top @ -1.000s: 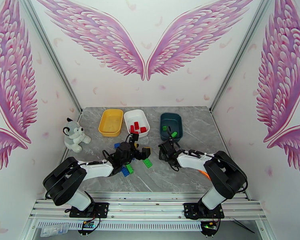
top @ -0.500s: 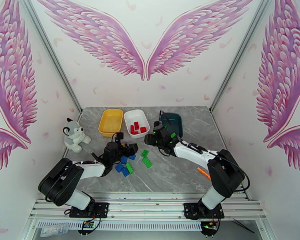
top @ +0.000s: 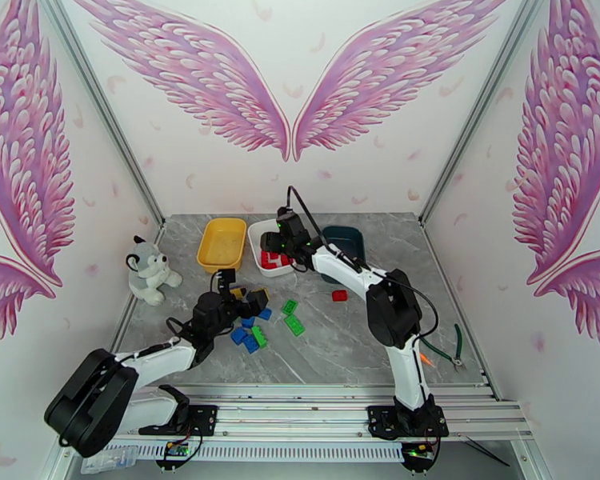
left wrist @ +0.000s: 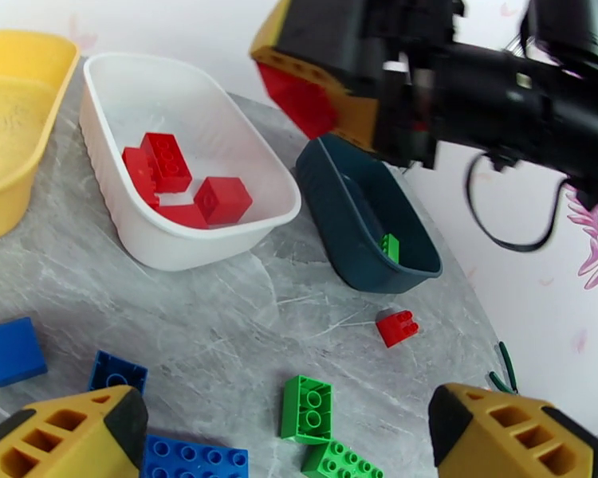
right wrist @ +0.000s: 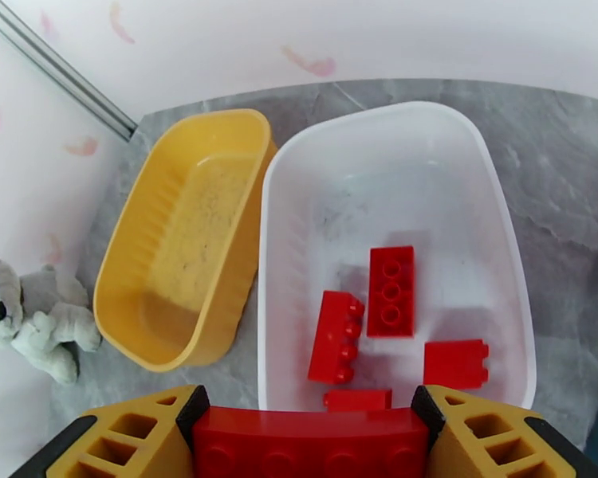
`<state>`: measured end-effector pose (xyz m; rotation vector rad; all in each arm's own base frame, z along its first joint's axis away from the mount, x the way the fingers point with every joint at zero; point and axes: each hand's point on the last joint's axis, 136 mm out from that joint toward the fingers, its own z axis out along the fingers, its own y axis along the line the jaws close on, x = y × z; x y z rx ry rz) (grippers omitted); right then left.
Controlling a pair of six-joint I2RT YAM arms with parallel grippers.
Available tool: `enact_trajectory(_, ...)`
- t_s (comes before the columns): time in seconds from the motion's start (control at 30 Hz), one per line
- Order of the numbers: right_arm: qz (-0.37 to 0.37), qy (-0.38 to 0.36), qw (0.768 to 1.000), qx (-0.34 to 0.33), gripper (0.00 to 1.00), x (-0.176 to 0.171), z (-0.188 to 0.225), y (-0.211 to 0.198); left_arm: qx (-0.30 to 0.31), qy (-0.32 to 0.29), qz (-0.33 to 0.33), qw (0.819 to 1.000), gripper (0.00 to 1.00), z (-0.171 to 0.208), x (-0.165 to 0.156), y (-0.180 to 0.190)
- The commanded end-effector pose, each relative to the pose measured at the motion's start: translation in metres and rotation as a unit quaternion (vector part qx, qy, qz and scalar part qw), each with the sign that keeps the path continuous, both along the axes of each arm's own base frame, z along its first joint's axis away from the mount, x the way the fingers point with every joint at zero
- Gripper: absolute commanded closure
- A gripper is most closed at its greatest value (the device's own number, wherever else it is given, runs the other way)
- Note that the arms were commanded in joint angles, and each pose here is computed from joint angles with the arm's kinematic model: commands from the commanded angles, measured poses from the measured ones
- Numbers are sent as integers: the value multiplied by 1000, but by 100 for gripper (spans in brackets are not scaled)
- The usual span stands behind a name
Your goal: Sort the legos into containers by color
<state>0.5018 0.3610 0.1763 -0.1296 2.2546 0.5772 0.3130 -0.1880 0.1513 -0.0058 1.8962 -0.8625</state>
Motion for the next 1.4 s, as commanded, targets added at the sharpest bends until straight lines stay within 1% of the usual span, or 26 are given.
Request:
enact_trajectory(0.0, 11, 15, 999, -37, 24, -6, -6, -3, 32, 9, 20, 999, 1, -8, -10, 16)
enact_trajectory(0.17, 16, -5, 999, -29, 22, -20, 13, -13, 50, 6, 32, 998, 1, -7, -19, 26)
enact_trajectory(0.3, 19, -18, 999, -22, 21, -40, 31, -26, 50, 7, 29, 998, 1, -5, -23, 27)
enact_trajectory(0.47, -5, -14, 999, -29, 22, -75, 29, -60, 56, 12, 20, 998, 1, -3, -25, 25)
enact_trajectory(0.63, -44, -2, 997, -69, 22, -106, 6, -103, 52, 14, 9, 999, 1, -1, -26, 20)
enact_trajectory(0.8, -85, 25, 989, -122, 22, -130, -36, -144, 54, 18, -6, 998, 1, 0, -21, 10)
enact_trajectory(0.93, -113, 52, 981, -148, 18, -144, -73, -172, 53, 21, -22, 998, 1, -3, -12, -5)
enact_trajectory(1.13, -148, 81, 971, -168, 18, -152, -115, -203, 61, 23, -47, 997, 1, -9, -1, -36)
enact_trajectory(1.37, -171, 101, 965, -171, 18, -146, -138, -223, 60, 18, -69, 996, 1, -8, 7, -61)
